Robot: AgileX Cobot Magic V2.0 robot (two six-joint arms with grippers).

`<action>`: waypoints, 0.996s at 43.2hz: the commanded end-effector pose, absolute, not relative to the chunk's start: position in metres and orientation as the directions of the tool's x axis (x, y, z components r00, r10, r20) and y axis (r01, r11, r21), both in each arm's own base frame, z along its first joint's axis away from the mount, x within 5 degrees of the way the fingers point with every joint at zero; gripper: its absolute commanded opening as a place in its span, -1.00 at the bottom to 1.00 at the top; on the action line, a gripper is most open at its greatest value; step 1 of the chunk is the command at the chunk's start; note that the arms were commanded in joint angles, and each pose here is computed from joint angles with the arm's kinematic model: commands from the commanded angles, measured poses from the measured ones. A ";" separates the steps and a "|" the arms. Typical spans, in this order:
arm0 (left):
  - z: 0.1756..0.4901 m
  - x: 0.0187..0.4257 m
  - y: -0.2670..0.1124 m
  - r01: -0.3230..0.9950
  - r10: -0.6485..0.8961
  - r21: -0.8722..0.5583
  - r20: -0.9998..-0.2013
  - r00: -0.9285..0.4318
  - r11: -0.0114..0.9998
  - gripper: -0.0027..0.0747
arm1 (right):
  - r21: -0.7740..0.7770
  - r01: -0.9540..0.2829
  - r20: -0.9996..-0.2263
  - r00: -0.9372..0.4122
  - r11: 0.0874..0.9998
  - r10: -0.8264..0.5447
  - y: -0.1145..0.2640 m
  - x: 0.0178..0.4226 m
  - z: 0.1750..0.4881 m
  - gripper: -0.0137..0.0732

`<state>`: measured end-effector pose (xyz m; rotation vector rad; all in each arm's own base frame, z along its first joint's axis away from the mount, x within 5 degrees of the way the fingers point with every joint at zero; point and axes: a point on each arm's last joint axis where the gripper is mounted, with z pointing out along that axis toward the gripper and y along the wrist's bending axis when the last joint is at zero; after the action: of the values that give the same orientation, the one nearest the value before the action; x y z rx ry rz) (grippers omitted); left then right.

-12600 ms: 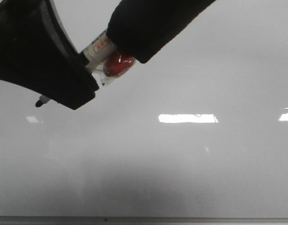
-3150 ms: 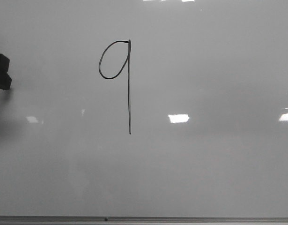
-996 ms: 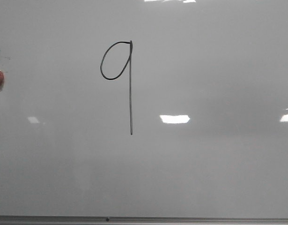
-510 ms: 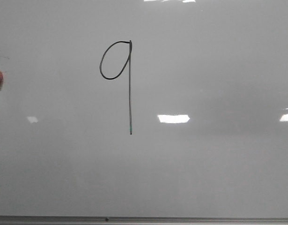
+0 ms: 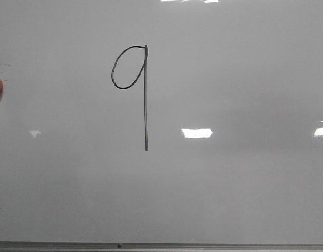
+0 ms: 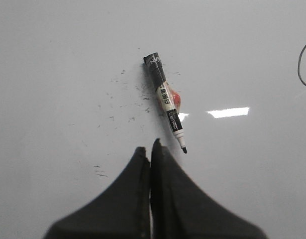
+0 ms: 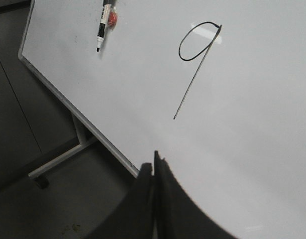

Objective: Write number 9 on whiteboard

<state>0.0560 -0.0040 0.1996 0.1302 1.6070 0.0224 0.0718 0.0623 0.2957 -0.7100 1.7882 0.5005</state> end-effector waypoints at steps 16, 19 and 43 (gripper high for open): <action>0.208 0.054 -0.003 0.053 0.081 0.085 -0.994 0.070 0.995 -0.98 | 0.002 -0.653 -0.968 -0.191 0.758 -0.162 0.061 0.075 0.307 -0.84; 0.208 0.054 -0.003 0.053 0.081 0.085 -0.994 0.070 0.995 -0.98 | 0.002 -0.653 -0.968 -0.191 0.758 -0.162 0.061 0.075 0.307 -0.84; 0.208 0.054 -0.003 0.053 0.081 0.085 -0.994 0.070 0.995 -0.98 | -0.049 -0.629 -0.972 -0.150 0.776 -0.183 0.058 0.077 0.309 -0.84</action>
<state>0.0560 -0.0039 0.2001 0.1282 1.6016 0.0224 0.0724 0.0619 0.2961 -0.7071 1.7833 0.4918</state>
